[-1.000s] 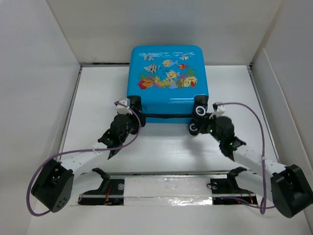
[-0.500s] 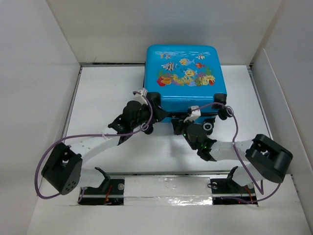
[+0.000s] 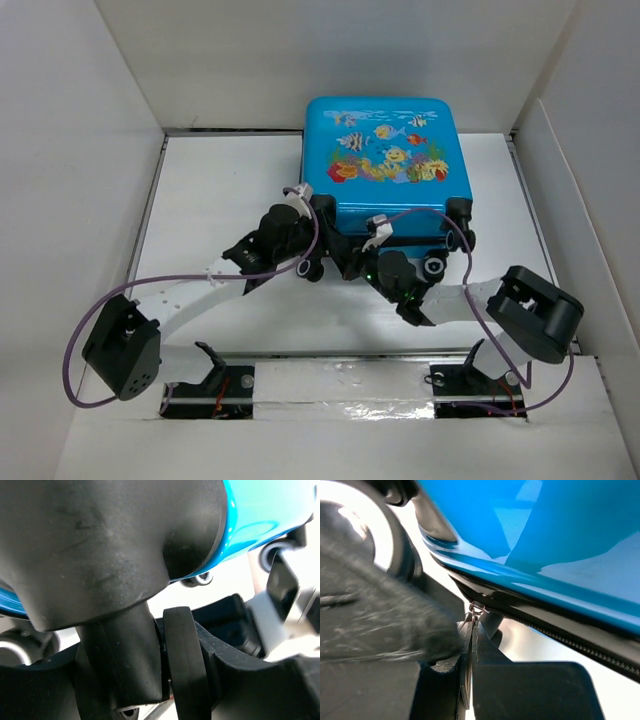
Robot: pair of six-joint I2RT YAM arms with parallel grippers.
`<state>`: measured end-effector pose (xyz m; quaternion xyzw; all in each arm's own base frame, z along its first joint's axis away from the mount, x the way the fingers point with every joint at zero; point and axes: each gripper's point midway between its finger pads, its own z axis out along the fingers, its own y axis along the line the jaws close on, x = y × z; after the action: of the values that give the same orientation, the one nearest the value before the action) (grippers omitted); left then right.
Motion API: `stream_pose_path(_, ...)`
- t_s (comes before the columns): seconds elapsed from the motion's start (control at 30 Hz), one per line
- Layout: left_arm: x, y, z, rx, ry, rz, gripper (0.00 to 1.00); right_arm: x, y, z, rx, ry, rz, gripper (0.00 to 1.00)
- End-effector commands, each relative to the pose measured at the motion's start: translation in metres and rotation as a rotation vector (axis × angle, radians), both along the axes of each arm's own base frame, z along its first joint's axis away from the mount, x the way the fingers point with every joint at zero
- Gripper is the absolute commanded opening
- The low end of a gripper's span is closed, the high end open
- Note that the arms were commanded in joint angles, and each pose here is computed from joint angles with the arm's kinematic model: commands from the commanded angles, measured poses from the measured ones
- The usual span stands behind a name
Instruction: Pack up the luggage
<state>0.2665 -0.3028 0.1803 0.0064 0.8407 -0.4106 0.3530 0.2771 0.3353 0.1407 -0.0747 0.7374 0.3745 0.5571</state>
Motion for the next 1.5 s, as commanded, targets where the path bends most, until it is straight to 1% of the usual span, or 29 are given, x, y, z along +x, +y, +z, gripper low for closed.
stream_pose_path(0.0, -0.003, -0.003, 0.093, -0.103, -0.366, -0.056, 0.32, -0.039, 0.017, 0.036, 0.123, -0.03, 0.223, 0.0)
stream_pose_path(0.03, 0.001, 0.005, 0.089, -0.073, -0.372, -0.017, 0.53, -0.038, 0.01, 0.028, 0.103, -0.016, 0.213, 0.0)
stream_pose_path(0.07, 0.001, 0.014, 0.084, -0.031, -0.361, 0.008, 0.61, -0.033, 0.003, 0.028, 0.102, -0.016, 0.194, 0.0)
stream_pose_path(0.1, 0.003, 0.021, 0.08, 0.003, -0.359, 0.035, 0.67, -0.031, 0.0, 0.029, 0.103, -0.02, 0.184, 0.0)
stream_pose_path(0.13, 0.012, 0.034, 0.08, 0.051, -0.366, 0.109, 0.73, -0.038, 0.001, 0.03, 0.108, -0.02, 0.221, 0.0)
stream_pose_path(0.17, 0.011, 0.044, 0.068, 0.106, -0.333, 0.137, 0.73, -0.036, -0.004, 0.027, 0.103, -0.016, 0.21, 0.0)
stream_pose_path(0.3, 0.01, 0.064, 0.068, 0.153, -0.332, 0.204, 0.73, -0.028, -0.018, 0.023, 0.081, -0.013, 0.197, 0.0)
stream_pose_path(0.4, 0.007, 0.055, 0.06, 0.156, -0.314, 0.15, 0.71, -0.029, -0.035, 0.016, 0.05, -0.003, 0.193, 0.0)
stream_pose_path(0.43, 0.002, 0.043, 0.063, 0.137, -0.303, 0.086, 0.67, -0.022, -0.048, 0.011, 0.025, 0.01, 0.165, 0.0)
stream_pose_path(0.5, -0.003, 0.027, 0.049, 0.145, -0.258, -0.005, 0.63, -0.021, -0.067, 0.02, 0.023, -0.006, 0.137, 0.0)
stream_pose_path(0.53, -0.01, 0.019, 0.047, 0.124, -0.241, -0.062, 0.57, -0.015, -0.084, 0.011, -0.021, 0.017, 0.099, 0.0)
stream_pose_path(0.57, -0.011, 0.015, 0.043, 0.119, -0.231, -0.079, 0.54, -0.015, -0.091, 0.014, -0.031, 0.016, 0.092, 0.0)
stream_pose_path(0.6, -0.013, 0.013, 0.042, 0.104, -0.222, -0.083, 0.51, -0.015, -0.098, 0.03, -0.021, -0.017, 0.079, 0.0)
stream_pose_path(0.63, -0.016, 0.012, 0.035, 0.098, -0.208, -0.1, 0.41, -0.016, -0.104, 0.025, -0.066, -0.003, 0.076, 0.0)
stream_pose_path(0.67, -0.015, 0.007, 0.037, 0.076, -0.211, -0.109, 0.34, -0.016, -0.114, 0.024, -0.09, 0.013, 0.057, 0.0)
stream_pose_path(0.7, -0.016, 0.003, 0.036, 0.063, -0.206, -0.124, 0.28, -0.013, -0.116, 0.032, -0.088, -0.011, 0.045, 0.0)
stream_pose_path(0.73, -0.022, -0.004, 0.039, 0.037, -0.198, -0.171, 0.22, -0.015, -0.118, 0.026, -0.115, 0.008, 0.05, 0.0)
stream_pose_path(0.87, -0.035, -0.039, 0.049, -0.017, -0.222, -0.269, 0.15, -0.016, -0.128, 0.019, -0.115, 0.016, 0.044, 0.0)
stream_pose_path(0.9, -0.037, -0.047, 0.041, 0.0, -0.206, -0.291, 0.14, -0.016, -0.127, 0.019, -0.11, 0.013, 0.048, 0.0)
stream_pose_path(0.93, -0.038, -0.057, 0.051, -0.006, -0.228, -0.311, 0.13, -0.015, -0.128, 0.021, -0.102, 0.005, 0.047, 0.0)
stream_pose_path(0.97, -0.049, -0.068, 0.051, -0.007, -0.233, -0.349, 0.13, -0.017, -0.126, 0.021, -0.099, 0.007, 0.059, 0.0)
stream_pose_path(1.0, -0.05, -0.075, 0.045, 0.004, -0.222, -0.369, 0.13, -0.019, -0.125, 0.022, -0.096, 0.008, 0.07, 0.0)
stream_pose_path(1.07, -0.052, -0.084, 0.05, -0.011, -0.225, -0.394, 0.13, -0.023, -0.122, 0.029, -0.066, -0.003, 0.077, 0.0)
stream_pose_path(1.13, -0.049, -0.088, 0.049, -0.02, -0.228, -0.386, 0.14, -0.032, -0.114, 0.032, -0.027, -0.01, 0.095, 0.0)
stream_pose_path(1.27, -0.038, -0.102, 0.072, -0.055, -0.271, -0.381, 0.17, -0.048, -0.094, 0.033, 0.021, 0.006, 0.113, 0.0)
stream_pose_path(1.3, -0.035, -0.108, 0.069, -0.05, -0.265, -0.393, 0.17, -0.052, -0.088, 0.032, 0.036, 0.014, 0.114, 0.0)
stream_pose_path(1.33, -0.033, -0.116, 0.084, -0.078, -0.284, -0.41, 0.18, -0.059, -0.083, 0.034, 0.084, 0.019, 0.113, 0.0)
stream_pose_path(1.43, -0.02, -0.134, 0.085, -0.087, -0.285, -0.41, 0.18, -0.076, -0.062, 0.042, 0.158, 0.013, 0.089, 0.0)
stream_pose_path(1.47, -0.018, -0.136, 0.094, -0.099, -0.3, -0.407, 0.18, -0.08, -0.056, 0.046, 0.172, 0.003, 0.093, 0.0)
